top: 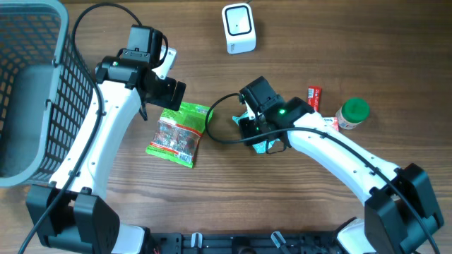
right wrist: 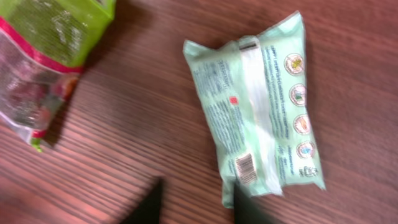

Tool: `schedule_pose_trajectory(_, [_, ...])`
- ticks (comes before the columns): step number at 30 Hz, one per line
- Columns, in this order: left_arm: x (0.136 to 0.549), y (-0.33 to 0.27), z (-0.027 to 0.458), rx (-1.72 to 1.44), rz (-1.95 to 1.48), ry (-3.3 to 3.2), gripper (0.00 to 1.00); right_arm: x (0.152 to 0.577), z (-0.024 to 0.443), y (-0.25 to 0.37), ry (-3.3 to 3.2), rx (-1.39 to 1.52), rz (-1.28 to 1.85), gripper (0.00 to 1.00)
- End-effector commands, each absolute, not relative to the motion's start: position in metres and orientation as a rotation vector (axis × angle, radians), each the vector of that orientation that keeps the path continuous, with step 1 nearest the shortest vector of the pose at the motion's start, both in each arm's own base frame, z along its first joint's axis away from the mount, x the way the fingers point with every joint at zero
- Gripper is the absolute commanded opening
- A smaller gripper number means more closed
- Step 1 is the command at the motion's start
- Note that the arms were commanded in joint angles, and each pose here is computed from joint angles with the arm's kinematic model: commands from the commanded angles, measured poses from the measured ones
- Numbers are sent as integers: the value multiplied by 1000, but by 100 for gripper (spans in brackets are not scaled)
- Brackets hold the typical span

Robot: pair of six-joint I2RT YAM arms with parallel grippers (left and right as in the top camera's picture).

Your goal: Scan the item barcode

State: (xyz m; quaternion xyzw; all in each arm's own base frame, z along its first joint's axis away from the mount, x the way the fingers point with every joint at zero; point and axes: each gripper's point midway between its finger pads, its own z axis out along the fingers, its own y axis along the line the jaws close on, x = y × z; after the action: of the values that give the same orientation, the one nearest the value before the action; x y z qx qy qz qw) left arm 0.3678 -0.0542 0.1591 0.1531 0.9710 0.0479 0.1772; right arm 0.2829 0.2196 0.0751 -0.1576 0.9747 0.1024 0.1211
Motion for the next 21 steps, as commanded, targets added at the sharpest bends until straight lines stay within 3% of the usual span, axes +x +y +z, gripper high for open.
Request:
schedule_pose_trajectory(1, [370, -54, 164, 443, 148, 2729, 100, 282, 62, 197, 2871, -380, 150, 5])
schedule_pose_trajectory(21, [370, -54, 164, 443, 148, 2729, 100, 276, 16, 179, 2826, -455, 59, 13])
